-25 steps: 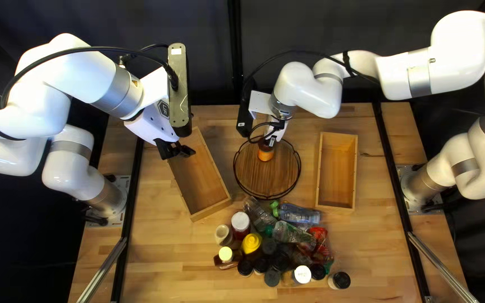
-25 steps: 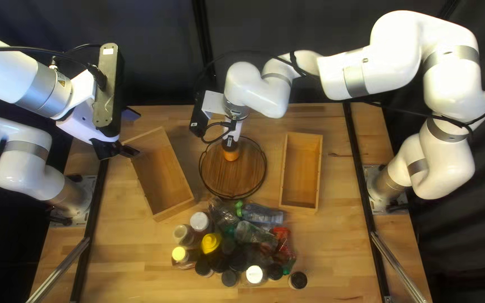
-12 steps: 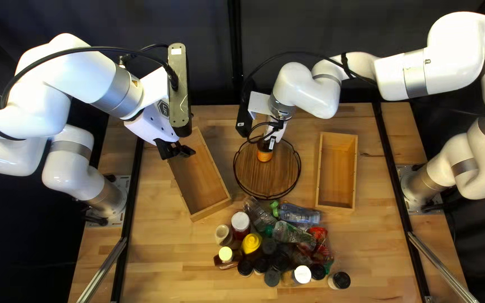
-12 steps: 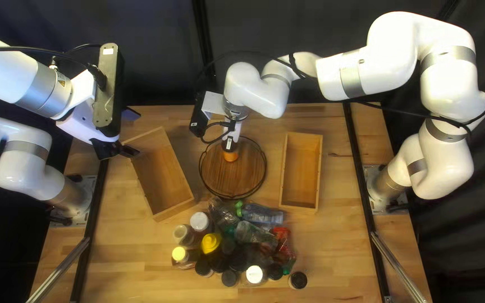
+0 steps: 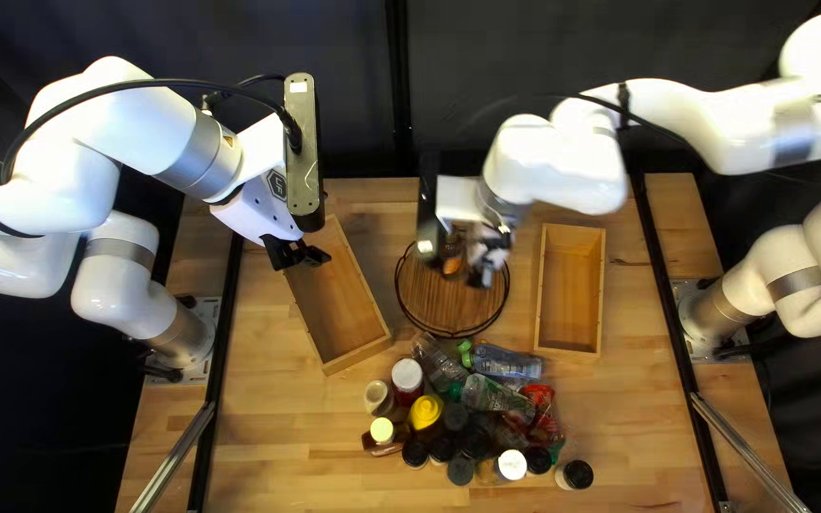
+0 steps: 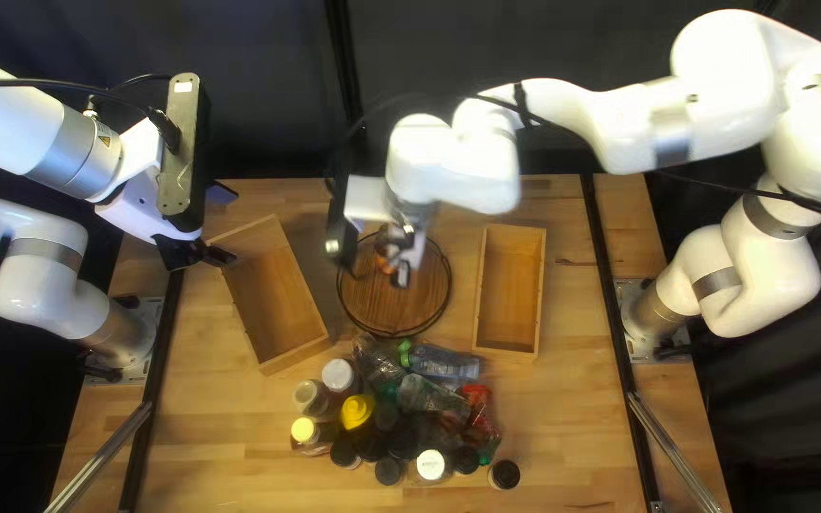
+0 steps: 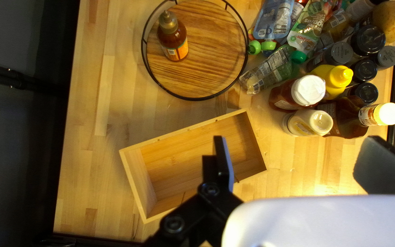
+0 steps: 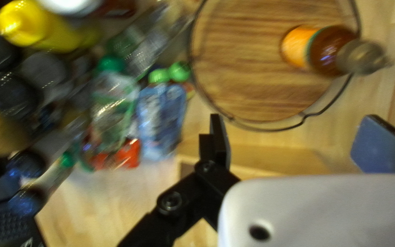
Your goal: Separate condiments, baby food and spices and place it in 3 different racks/containers
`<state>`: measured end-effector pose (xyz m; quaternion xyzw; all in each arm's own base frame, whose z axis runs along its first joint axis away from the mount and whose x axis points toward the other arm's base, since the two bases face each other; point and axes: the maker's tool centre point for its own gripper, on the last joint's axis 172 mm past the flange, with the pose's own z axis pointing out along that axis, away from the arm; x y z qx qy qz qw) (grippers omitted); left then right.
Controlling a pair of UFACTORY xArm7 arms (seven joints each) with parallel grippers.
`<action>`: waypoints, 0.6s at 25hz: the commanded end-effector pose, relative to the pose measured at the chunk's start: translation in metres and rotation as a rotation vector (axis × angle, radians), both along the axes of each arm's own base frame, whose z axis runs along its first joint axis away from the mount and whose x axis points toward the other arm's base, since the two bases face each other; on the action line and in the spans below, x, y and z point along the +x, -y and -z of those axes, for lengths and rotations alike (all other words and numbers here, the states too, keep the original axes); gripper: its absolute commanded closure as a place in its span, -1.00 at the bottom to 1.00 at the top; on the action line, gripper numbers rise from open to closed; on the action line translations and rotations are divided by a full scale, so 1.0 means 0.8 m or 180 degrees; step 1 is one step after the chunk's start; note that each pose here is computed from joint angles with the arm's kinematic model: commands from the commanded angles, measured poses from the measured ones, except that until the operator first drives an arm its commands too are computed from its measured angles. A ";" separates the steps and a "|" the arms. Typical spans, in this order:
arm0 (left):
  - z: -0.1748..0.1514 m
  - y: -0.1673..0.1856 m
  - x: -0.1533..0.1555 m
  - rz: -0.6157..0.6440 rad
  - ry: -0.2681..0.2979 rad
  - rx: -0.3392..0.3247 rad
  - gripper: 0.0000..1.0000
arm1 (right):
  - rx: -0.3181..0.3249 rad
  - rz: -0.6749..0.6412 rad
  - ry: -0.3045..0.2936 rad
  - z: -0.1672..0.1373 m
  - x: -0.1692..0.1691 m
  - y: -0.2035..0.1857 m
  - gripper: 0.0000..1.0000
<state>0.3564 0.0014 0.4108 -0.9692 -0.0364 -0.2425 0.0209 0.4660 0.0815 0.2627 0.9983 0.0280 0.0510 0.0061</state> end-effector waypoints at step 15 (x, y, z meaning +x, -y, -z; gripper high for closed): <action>0.000 0.000 0.000 0.0000 0.0000 0.0000 -1.00 | -0.0179 -0.0437 -0.0156 0.091 -0.135 -0.269 -1.00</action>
